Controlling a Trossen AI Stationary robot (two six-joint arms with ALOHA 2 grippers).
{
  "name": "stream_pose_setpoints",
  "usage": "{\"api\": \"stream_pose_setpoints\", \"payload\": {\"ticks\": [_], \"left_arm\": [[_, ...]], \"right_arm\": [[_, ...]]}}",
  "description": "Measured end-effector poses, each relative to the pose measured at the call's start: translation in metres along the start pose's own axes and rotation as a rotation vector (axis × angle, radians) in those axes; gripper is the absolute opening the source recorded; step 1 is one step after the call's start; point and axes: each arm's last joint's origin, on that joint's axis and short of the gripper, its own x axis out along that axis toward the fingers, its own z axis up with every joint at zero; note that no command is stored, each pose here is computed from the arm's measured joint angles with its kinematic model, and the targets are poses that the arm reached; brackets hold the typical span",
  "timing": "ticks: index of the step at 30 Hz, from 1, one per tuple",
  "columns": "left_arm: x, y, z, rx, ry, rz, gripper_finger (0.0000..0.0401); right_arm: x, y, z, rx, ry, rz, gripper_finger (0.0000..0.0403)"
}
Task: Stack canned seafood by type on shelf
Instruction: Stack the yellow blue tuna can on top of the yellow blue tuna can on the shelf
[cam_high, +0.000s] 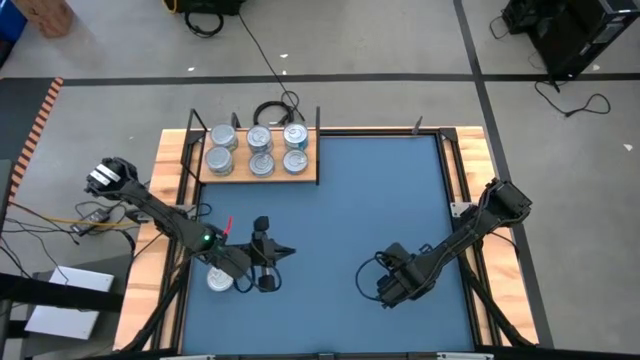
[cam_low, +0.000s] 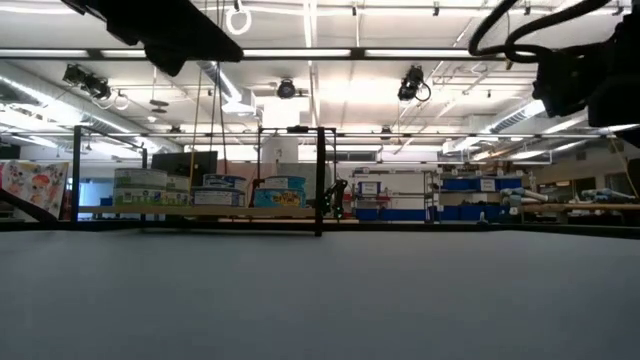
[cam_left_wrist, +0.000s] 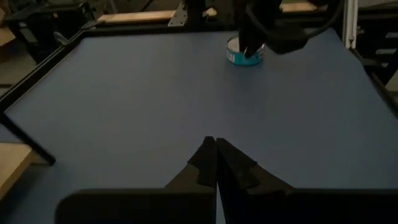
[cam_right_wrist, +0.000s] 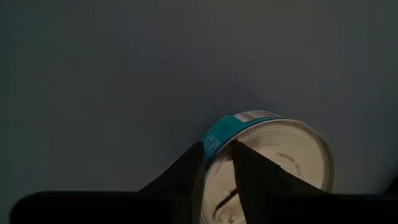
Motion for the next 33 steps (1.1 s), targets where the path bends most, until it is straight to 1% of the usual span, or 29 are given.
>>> {"api": "stream_pose_setpoints", "payload": {"ticks": [4, 10, 18, 22, 26, 28, 33], "left_arm": [[0.009, -0.007, -0.001, -0.005, -0.037, -0.016, 0.0006], [0.02, -0.018, 0.003, -0.001, -0.114, -0.166, 0.0003], [0.034, -0.018, 0.003, 0.014, -0.16, -0.211, 0.0002], [0.037, -0.014, 0.005, 0.009, -0.164, -0.207, 0.0001], [0.036, -0.013, 0.006, 0.012, -0.165, -0.205, 0.0001], [0.035, -0.014, 0.005, 0.037, -0.161, -0.194, 0.0001], [0.035, -0.014, 0.005, 0.057, -0.17, -0.169, 0.0001]], "right_arm": [[0.005, -0.002, 0.0, 0.0, -0.001, 0.007, 0.0079], [0.006, -0.002, 0.0, -0.032, -0.001, 0.006, 0.0051], [0.006, -0.003, -0.001, -0.086, -0.002, 0.0, 0.0007], [0.003, 0.0, 0.0, -0.139, -0.016, 0.001, 0.0004], [-0.007, 0.009, 0.005, -0.201, -0.059, 0.061, 0.0002], [-0.011, 0.012, 0.008, -0.227, -0.091, 0.084, 0.0002], [-0.019, 0.029, 0.019, -0.295, -0.173, 0.229, 0.0002]]}}
